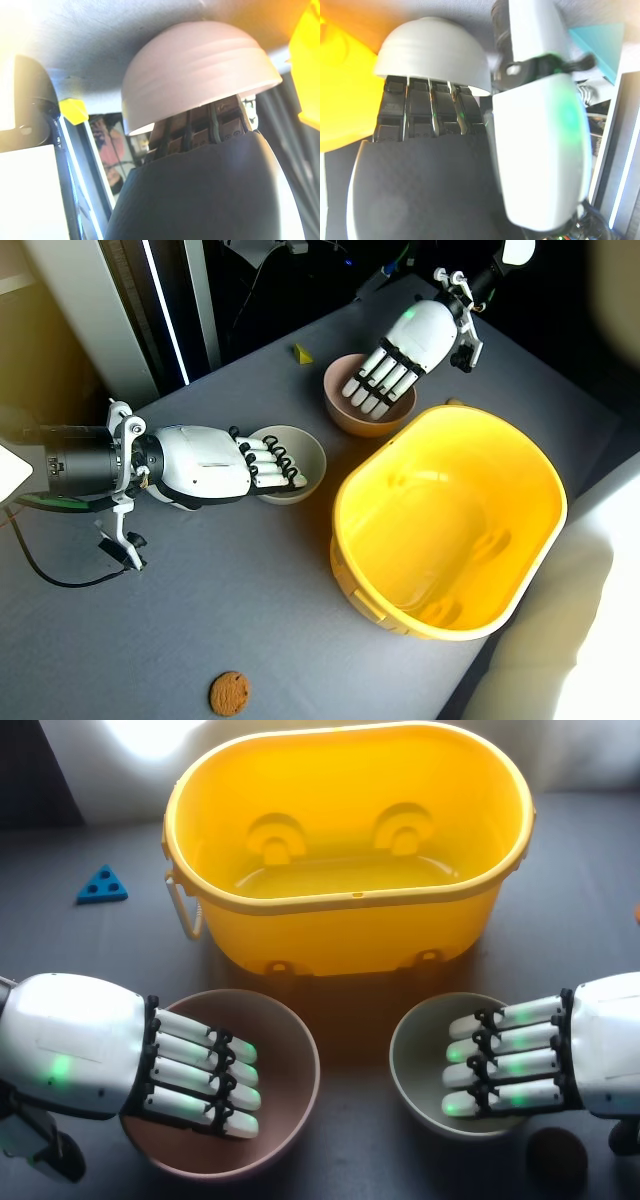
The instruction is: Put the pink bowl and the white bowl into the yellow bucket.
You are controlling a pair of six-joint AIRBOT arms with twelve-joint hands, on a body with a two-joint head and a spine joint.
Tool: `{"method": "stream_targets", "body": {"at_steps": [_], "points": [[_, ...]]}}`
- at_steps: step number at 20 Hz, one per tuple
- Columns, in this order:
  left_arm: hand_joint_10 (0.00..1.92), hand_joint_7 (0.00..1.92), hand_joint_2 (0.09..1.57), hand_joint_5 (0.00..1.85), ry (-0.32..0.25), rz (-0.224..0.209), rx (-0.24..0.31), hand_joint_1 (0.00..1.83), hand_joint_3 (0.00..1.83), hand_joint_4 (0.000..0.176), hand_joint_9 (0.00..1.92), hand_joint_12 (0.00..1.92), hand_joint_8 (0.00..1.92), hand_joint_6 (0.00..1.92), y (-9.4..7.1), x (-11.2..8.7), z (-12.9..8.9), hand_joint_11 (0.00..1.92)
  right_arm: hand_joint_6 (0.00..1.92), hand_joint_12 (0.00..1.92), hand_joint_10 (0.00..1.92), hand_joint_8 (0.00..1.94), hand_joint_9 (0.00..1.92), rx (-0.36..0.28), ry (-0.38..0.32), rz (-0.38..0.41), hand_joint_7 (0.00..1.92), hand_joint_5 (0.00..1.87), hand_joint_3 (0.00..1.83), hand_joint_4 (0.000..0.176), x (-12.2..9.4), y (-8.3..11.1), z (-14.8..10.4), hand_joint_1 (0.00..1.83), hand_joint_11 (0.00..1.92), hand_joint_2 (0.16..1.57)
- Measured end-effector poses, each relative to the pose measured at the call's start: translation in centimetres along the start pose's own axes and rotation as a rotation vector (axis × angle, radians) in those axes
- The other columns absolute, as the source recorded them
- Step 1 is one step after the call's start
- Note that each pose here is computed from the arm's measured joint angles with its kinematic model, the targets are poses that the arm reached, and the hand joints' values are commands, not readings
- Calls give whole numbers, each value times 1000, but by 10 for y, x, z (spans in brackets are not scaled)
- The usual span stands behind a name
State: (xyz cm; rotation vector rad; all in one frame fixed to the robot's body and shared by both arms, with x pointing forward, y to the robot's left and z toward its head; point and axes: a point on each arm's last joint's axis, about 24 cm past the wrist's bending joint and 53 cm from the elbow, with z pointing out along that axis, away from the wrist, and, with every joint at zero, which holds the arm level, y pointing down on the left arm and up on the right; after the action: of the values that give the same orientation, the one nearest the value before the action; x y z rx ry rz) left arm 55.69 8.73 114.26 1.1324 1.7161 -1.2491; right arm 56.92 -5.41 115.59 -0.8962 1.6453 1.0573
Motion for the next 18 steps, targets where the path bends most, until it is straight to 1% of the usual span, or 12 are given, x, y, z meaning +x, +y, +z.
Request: {"method": "stream_targets", "body": {"at_steps": [1, 4, 5, 6, 8, 10, 11, 12, 15, 16, 17, 18], "points": [[0, 0, 972, 0, 0, 0, -3, 1034, 11, 0, 0, 0, 0, 0, 1, 0, -1, 0, 0, 0, 0, 0, 0, -3, 2, -2, 0, 0, 1, 0, 1, 1, 1, 1289, 0, 917], [0, 0, 961, 0, 1, 1, -1, 1080, 3, 0, 0, 0, 0, 0, 0, 0, 0, 0, 0, 0, 0, 0, 0, 0, -7, 5, 0, 0, 6, 0, -1, 0, 2, 1255, 0, 933], [0, 0, 974, 0, 1, 1, -1, 1048, 9, 0, 0, 0, 0, 0, 1, 0, 0, 0, 0, 0, 0, 0, 0, 3, -11, 11, 0, 0, 2, 0, -1, -1, 2, 1258, 0, 925], [0, 0, 959, 0, 0, 3, -2, 1069, 2, 0, 0, 2, 0, 0, 1, 0, 0, 4, 0, 0, 0, 0, 0, 6, -10, 11, 0, 0, 0, 0, 0, -2, 3, 1282, 0, 916], [0, 0, 972, 0, 0, 4, 0, 1037, 6, 0, 0, 1, 0, 0, 0, 0, 0, 2, 0, 0, 0, 0, 0, 12, -7, 11, 0, 0, 0, 0, 1, -5, 4, 1233, 0, 911], [0, 0, 978, 0, 1, 4, 0, 1057, 8, 0, 0, 0, 0, 0, 0, 0, 0, 0, 0, 0, 0, 0, 0, 17, -11, 16, 0, 0, 0, 0, 0, -6, 4, 1240, 0, 916], [0, 0, 973, 0, 1, 5, 1, 1033, 5, 0, 0, 0, 0, 0, 0, 0, 0, 0, 0, 0, 0, 0, 0, 18, -11, 16, 0, 0, 0, 0, 0, -7, 4, 1263, 0, 903], [0, 0, 969, 0, 1, 5, 1, 1072, 2, 0, 0, 2, 0, 0, 0, 0, 0, 4, 0, 0, 0, 0, 0, 18, -11, 17, 0, 0, 0, 0, 0, -7, 4, 1248, 0, 911], [0, 0, 986, 0, 0, 5, 2, 1096, 8, 0, 0, 1, 0, 0, 0, 0, -1, 2, 0, 5, 0, 0, 0, 18, -11, 16, 0, 0, 7, 0, 0, -7, 4, 1195, 11, 934], [0, 0, 1065, 5, 1, 5, 2, 1153, 10, 0, 0, 190, 0, 17, 0, 0, -1, 7, 0, 19, 0, 0, 0, 18, -11, 16, 0, 0, 15, 0, 0, -7, 4, 1208, 37, 957], [0, 0, 1065, 5, 1, 5, 3, 1153, 10, 0, 0, 190, 0, 17, 0, 0, -1, 7, 0, 19, 0, 0, 0, 18, -11, 16, 0, 0, 15, 0, 0, -7, 4, 1208, 37, 957], [22, 134, 1175, 153, 1, 5, 3, 1168, 10, 0, 136, 678, 8, 15, 0, 0, -1, 0, 17, 460, 0, 37, 131, 18, -11, 16, 115, 128, 0, 0, 0, -7, 4, 1237, 14, 989]]}}
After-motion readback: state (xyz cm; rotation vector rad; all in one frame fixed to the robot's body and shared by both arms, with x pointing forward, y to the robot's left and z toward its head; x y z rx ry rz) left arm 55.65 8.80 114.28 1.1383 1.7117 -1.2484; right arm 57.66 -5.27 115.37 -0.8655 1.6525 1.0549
